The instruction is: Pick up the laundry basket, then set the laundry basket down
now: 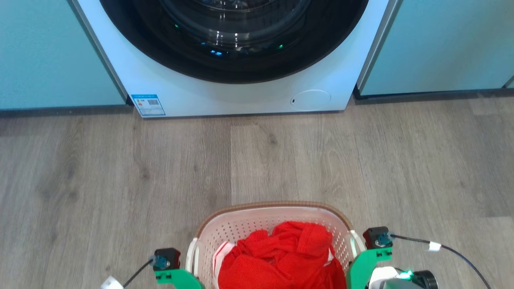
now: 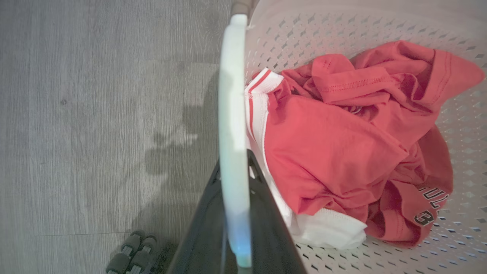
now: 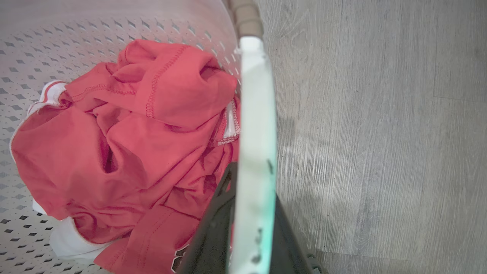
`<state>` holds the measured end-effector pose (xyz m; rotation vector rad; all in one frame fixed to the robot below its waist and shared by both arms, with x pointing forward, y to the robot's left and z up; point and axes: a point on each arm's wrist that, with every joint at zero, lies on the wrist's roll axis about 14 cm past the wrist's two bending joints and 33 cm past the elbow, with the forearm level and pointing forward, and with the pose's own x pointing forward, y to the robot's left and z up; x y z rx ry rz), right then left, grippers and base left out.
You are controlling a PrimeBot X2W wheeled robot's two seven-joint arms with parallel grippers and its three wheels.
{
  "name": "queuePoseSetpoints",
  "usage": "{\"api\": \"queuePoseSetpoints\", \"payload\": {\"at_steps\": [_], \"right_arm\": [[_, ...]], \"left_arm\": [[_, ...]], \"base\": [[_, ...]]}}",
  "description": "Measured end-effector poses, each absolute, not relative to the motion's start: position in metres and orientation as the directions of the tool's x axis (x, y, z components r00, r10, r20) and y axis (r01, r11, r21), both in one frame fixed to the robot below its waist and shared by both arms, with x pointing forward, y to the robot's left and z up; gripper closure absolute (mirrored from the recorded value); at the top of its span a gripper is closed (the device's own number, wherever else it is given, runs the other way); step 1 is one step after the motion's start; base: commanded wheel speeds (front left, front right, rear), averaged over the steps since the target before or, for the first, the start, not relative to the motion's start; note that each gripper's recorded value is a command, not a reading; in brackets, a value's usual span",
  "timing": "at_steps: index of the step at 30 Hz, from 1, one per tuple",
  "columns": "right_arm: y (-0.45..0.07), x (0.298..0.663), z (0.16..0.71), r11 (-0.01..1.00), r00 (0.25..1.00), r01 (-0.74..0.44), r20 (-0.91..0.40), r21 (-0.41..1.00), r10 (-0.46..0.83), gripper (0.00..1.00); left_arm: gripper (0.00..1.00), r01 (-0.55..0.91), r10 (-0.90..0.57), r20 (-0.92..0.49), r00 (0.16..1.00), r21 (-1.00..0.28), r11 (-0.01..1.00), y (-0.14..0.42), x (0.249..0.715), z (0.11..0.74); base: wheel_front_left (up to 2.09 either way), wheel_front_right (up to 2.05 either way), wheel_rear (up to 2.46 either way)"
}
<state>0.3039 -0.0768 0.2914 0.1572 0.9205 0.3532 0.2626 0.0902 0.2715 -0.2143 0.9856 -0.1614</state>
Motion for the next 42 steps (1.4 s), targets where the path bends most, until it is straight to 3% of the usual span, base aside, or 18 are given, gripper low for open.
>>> {"api": "queuePoseSetpoints", "payload": {"at_steps": [42], "right_arm": [[-0.076, 0.292, 0.299, 0.929, 0.561, -0.238, -0.741, 0.283, 0.369, 1.00]], "left_arm": [[1.00, 0.032, -0.238, -0.794, 0.559, -0.267, 0.963, 0.091, 0.253, 0.277]], "base": [[0.00, 0.00, 0.00]]}}
